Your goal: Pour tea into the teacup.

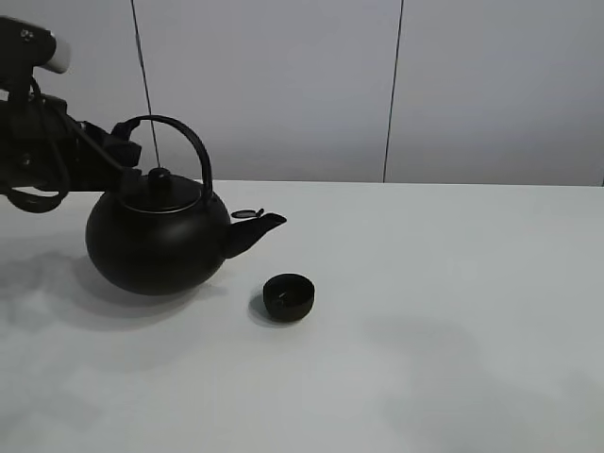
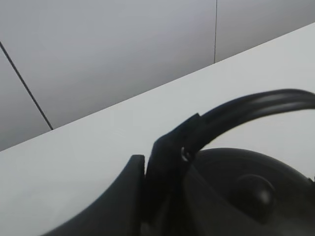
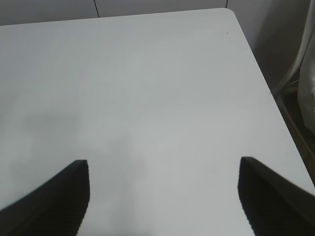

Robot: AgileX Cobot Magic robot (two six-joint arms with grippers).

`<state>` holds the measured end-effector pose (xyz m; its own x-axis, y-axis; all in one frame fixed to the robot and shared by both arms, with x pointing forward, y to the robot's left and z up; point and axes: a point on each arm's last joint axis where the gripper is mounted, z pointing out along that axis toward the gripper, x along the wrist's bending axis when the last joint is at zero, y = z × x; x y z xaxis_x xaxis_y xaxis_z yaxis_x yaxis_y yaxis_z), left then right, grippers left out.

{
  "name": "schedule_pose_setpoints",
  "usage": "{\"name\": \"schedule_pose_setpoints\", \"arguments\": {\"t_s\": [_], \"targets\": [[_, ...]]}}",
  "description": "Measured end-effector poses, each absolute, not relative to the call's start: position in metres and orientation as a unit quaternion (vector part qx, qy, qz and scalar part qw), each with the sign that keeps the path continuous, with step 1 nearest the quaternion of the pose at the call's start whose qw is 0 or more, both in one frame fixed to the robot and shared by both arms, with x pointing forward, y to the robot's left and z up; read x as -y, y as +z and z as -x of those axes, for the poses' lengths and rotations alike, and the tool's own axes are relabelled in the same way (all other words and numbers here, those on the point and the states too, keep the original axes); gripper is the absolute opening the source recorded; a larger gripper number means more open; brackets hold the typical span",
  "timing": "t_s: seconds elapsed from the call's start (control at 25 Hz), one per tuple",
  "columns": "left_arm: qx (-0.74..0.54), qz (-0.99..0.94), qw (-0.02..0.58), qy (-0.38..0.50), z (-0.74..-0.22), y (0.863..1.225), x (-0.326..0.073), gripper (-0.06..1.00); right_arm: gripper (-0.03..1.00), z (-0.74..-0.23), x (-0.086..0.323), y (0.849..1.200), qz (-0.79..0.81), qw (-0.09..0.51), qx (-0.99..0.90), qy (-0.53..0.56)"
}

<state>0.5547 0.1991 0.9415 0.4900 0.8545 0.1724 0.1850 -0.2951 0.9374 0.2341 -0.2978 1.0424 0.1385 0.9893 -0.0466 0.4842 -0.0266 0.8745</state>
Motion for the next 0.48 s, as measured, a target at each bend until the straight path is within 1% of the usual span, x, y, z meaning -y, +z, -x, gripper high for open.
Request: {"name": "schedule_pose_setpoints", "arguments": {"t_s": [0.24,0.48], "targets": [[-0.354,-0.723,0.474,0.356,-0.5570,0.9442,-0.1965,0.13,0.57,-0.2341,0.2978,1.0424,-0.642,0.397,-0.574,0.318],[-0.348,-0.731,0.464,0.359,-0.5567,0.9429,-0.1969,0.12,0.57,-0.2341,0.2978,1.0424,-0.642,0.397,-0.574,0.318]]}}
